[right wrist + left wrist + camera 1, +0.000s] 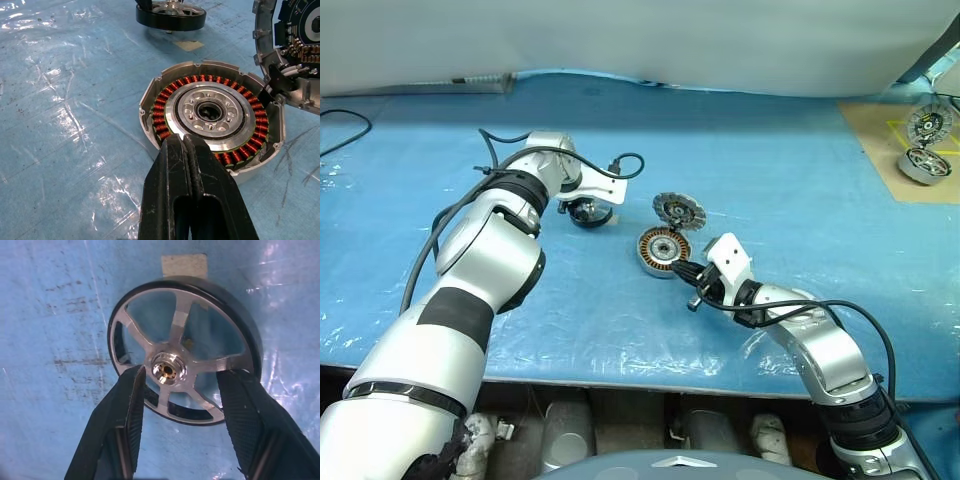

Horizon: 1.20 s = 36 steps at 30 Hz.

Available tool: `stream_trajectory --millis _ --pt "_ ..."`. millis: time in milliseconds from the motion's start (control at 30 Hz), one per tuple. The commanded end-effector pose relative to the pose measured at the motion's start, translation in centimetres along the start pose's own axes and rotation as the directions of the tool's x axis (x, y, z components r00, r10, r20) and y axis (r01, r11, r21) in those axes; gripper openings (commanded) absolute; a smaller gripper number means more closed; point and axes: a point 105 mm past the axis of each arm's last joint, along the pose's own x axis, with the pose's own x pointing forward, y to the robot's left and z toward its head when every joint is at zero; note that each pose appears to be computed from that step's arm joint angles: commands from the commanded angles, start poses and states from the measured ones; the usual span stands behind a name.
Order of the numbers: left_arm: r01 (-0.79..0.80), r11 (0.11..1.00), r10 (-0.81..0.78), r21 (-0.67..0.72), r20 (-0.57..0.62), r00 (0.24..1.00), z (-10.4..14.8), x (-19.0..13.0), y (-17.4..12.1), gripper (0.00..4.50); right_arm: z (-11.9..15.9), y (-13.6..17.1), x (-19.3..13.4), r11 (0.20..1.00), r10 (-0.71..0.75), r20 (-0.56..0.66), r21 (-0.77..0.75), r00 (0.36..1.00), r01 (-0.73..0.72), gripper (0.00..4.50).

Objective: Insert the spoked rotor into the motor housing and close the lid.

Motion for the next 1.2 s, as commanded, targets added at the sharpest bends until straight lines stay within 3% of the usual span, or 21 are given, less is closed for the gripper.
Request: stream_trajectory --millis 33,533,900,1200 --pt "-0.024 0.999 0.024 0.027 -0.005 1.0 0.3 -0.4 0.5 2.36 1.1 0.0 -0.3 1.0 0.002 0.038 -0.027 0.999 -0.001 0.0" --pt "0.015 0.997 -0.013 -0.08 0.031 0.999 0.2 0.5 -0.4 2.36 0.8 0.0 -0.7 1.0 -0.014 0.026 -0.026 1.0 0.015 0.0" --pt "0.09 0.994 -0.09 -0.056 0.019 0.996 -0.5 1.0 -1.7 2.36 1.0 -0.3 -0.5 0.999 -0.016 0.027 -0.029 1.0 0.017 0.0" --pt "0.26 0.966 -0.26 0.005 0.021 0.965 -0.7 0.8 -3.8 2.36 1.0 -0.5 -0.4 0.999 -0.018 0.025 -0.029 1.0 0.019 0.0"
